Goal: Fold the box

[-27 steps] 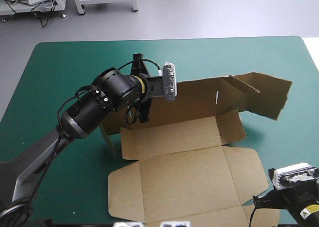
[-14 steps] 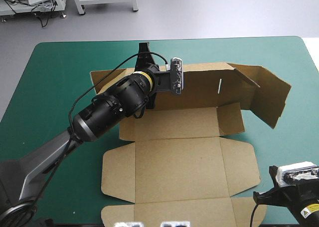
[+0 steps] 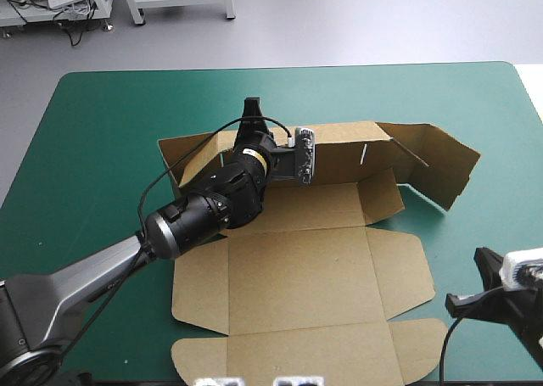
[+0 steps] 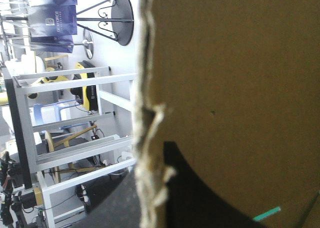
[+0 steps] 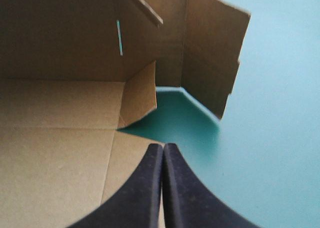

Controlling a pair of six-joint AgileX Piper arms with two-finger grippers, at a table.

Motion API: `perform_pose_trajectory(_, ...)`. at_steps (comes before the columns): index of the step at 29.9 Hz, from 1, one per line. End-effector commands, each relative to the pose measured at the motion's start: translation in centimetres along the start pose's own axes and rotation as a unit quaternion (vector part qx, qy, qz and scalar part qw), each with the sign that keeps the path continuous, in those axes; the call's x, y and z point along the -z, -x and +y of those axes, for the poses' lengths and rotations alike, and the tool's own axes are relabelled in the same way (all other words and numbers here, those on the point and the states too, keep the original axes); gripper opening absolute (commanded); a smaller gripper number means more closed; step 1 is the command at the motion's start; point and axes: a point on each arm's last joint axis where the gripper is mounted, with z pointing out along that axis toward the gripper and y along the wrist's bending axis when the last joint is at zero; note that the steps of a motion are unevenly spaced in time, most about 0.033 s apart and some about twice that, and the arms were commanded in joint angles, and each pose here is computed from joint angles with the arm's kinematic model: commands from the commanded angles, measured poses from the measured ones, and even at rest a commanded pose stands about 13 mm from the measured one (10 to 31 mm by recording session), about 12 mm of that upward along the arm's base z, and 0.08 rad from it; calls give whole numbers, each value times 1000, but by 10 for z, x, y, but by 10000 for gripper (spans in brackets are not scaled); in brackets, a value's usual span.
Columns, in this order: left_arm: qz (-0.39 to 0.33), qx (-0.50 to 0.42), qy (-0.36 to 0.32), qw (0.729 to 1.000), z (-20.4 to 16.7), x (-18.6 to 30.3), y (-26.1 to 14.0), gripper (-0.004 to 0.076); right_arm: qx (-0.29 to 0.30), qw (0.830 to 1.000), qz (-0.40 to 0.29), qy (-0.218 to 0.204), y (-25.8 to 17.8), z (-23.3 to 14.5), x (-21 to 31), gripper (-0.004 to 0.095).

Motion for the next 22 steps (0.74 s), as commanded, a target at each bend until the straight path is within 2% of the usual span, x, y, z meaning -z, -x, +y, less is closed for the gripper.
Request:
perform_pose_trajectory(1,-37,11,57,998,13,16,3,-10,1,999,-52,-3,53,-1,1,-13)
perform_pose_trajectory(4,-40,25,51,998,8,13,3,-10,0,998,-55,-2,90,-2,-9,-13)
perform_pose_trajectory(8,-43,38,75,996,11,13,3,-10,-3,998,-55,3,137,-5,-29,-13)
perform_pose_trajectory(12,-52,46,105,992,17,14,4,-10,-7,999,-43,14,187,-9,-65,-13)
perform_pose_trajectory(16,-54,45,105,992,16,14,4,-10,-7,1000,-9,26,227,-15,-110,-18)
perform_pose_trajectory(18,-54,43,103,992,15,12,5,-10,-19,999,18,43,241,-19,-134,-17)
perform_pose_trajectory(22,-53,42,96,993,10,5,8,-10,-47,991,70,106,260,-27,-189,-17)
